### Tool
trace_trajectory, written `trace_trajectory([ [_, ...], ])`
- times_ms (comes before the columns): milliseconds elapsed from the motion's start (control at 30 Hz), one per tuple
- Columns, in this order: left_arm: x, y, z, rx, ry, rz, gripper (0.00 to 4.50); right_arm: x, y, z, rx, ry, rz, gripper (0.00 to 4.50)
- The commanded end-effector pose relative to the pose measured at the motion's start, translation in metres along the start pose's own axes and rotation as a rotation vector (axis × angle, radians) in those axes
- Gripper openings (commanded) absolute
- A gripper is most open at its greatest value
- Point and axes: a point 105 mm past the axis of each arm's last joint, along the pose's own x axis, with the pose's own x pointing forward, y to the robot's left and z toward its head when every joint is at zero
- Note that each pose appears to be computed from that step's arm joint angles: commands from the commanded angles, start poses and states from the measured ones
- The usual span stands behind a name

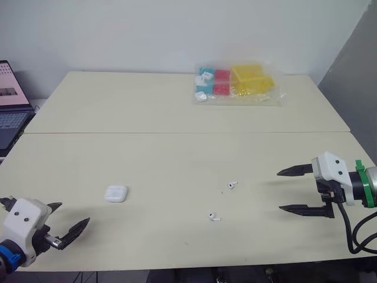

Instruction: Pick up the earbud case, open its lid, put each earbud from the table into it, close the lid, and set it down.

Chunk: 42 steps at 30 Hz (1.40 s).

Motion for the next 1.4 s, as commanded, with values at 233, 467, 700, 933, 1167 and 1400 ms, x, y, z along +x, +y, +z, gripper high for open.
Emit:
trace_trajectory([
  [233,-0.010,0.016,0.015,0.066,-0.041,0.001,4.50,-0.008,-0.007,-0.002,-0.008,-0.002,-0.059,4.46],
  [467,-0.012,0.025,0.011,0.093,-0.016,0.056,4.50,-0.007,-0.012,0.001,0.007,-0.030,-0.073,4.46],
  [700,-0.012,0.019,0.018,0.021,-0.017,0.006,4.50,-0.007,-0.012,0.000,0.006,-0.034,-0.066,4.46],
  [933,-0.003,-0.003,0.025,-0.105,-0.031,-0.042,4.50,-0.004,-0.010,0.006,-0.019,-0.060,-0.041,4.46],
  [1167,0.040,-0.024,0.028,-0.215,-0.059,0.059,4.50,0.007,-0.003,0.026,-0.086,-0.117,0.010,4.46],
  [1400,0.062,-0.037,0.020,-0.302,-0.024,0.075,4.50,0.014,-0.005,0.059,-0.130,-0.204,0.026,4.46],
])
